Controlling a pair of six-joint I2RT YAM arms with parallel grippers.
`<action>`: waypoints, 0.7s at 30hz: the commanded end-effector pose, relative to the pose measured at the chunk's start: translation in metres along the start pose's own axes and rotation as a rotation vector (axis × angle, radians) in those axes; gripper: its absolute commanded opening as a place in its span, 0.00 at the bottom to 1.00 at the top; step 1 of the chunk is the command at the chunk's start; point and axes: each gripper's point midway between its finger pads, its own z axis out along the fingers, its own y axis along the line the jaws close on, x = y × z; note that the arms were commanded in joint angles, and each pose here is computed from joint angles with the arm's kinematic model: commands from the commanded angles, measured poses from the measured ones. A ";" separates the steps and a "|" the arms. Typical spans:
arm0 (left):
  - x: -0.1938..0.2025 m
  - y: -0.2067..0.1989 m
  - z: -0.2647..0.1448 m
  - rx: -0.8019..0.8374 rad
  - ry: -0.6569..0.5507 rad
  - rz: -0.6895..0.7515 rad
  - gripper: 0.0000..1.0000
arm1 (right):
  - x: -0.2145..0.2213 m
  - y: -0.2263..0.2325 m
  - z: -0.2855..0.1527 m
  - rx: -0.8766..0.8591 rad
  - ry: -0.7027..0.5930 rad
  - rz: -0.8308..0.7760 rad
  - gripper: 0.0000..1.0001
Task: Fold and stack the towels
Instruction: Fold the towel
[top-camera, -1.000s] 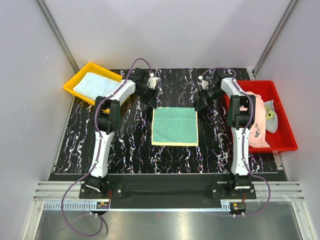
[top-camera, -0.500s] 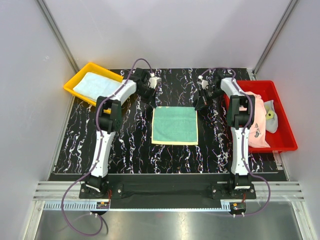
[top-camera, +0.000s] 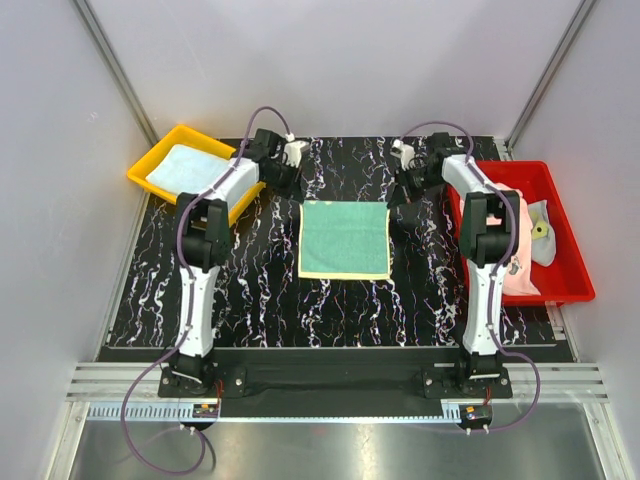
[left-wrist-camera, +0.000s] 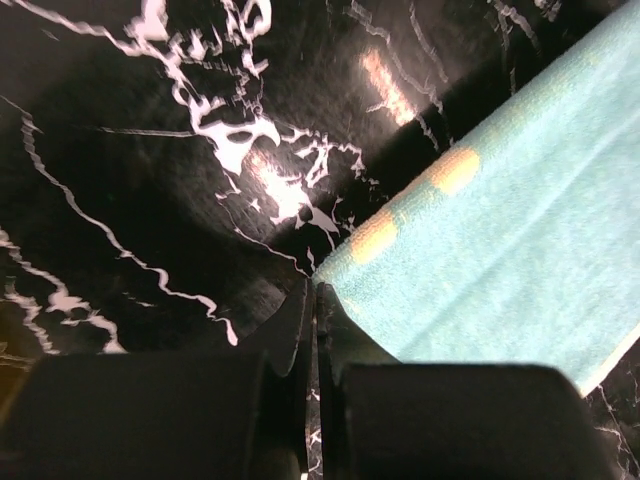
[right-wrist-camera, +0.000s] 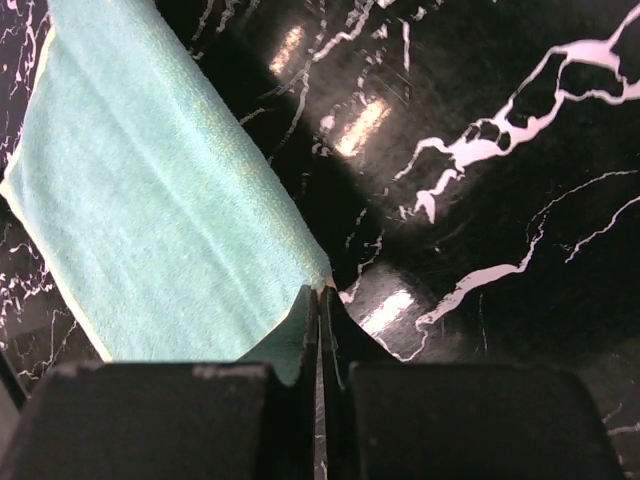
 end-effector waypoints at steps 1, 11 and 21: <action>-0.038 -0.005 -0.037 -0.043 -0.130 0.068 0.00 | -0.045 0.010 -0.030 0.115 -0.112 -0.185 0.00; -0.026 -0.029 -0.062 -0.027 -0.156 0.089 0.00 | -0.039 0.024 -0.040 0.241 -0.129 -0.263 0.00; 0.008 -0.057 -0.076 -0.004 -0.122 0.074 0.00 | -0.013 0.056 -0.054 0.331 -0.172 -0.289 0.00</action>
